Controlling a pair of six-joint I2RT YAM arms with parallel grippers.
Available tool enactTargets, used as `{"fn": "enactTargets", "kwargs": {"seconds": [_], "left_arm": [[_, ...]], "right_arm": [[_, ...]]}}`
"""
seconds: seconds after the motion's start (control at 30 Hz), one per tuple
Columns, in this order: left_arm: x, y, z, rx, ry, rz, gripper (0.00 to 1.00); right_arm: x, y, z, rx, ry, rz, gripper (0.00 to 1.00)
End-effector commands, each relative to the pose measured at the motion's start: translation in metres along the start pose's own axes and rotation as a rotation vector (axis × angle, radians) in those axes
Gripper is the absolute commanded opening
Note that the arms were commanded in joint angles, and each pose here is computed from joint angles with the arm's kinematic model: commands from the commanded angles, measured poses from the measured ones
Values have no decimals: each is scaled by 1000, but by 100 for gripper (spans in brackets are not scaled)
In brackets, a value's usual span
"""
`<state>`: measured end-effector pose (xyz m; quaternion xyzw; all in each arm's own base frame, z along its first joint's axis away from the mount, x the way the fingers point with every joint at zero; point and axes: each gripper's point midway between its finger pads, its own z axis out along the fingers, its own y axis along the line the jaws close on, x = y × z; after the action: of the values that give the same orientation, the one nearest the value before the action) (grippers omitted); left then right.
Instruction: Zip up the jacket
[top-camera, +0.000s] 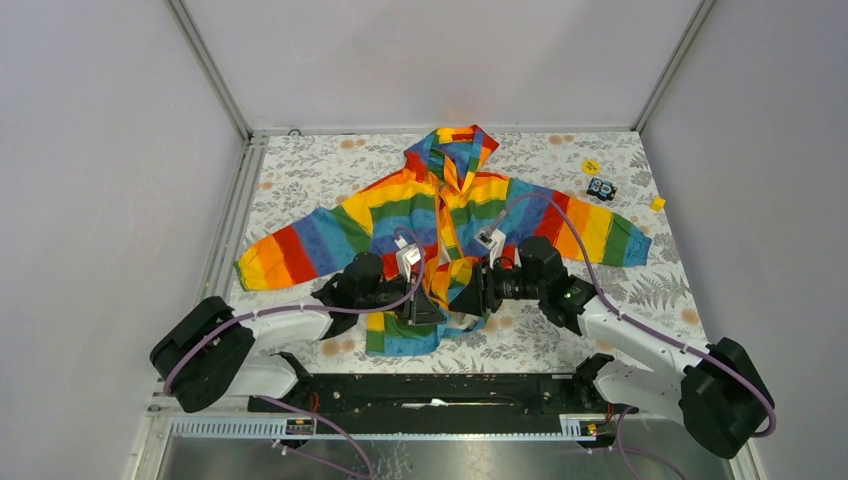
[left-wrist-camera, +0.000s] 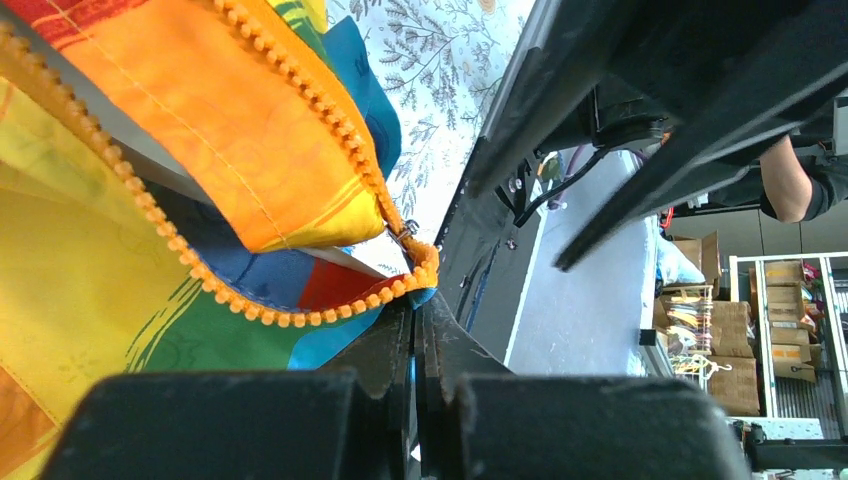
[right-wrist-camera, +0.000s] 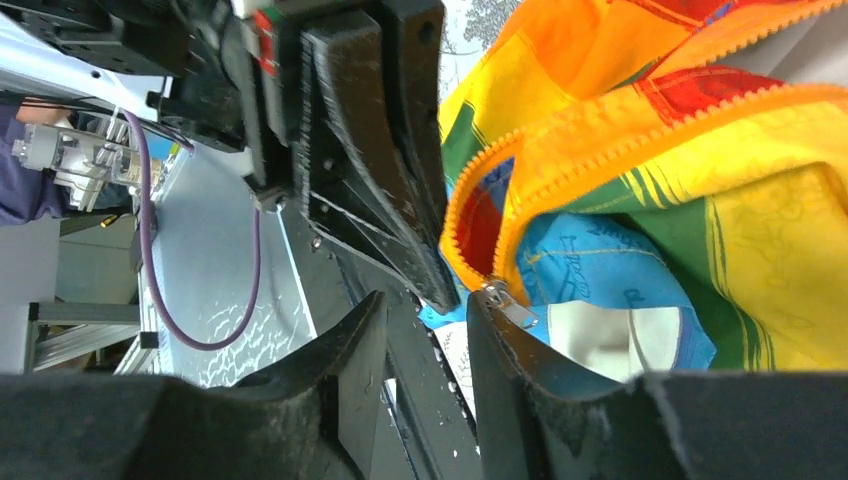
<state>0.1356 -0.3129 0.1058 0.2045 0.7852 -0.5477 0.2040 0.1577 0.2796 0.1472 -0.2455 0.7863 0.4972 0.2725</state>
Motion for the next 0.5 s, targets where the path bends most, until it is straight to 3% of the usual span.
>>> {"fn": "enactTargets", "kwargs": {"seconds": [0.0,0.17,0.3,0.47], "left_arm": [[-8,-23,-8,87,-18,78,0],[-7,-23,-10,76,-25,81,0],[-7,-22,-10,75,-23,79,0],[-5,-19,-8,68,-15,75,0]], "right_arm": [[2,1,1,-28,-34,28,44],[15,-10,1,-1,-20,213,46],[14,-11,-3,-65,-61,405,63],[13,-5,3,-139,-42,549,68]]}}
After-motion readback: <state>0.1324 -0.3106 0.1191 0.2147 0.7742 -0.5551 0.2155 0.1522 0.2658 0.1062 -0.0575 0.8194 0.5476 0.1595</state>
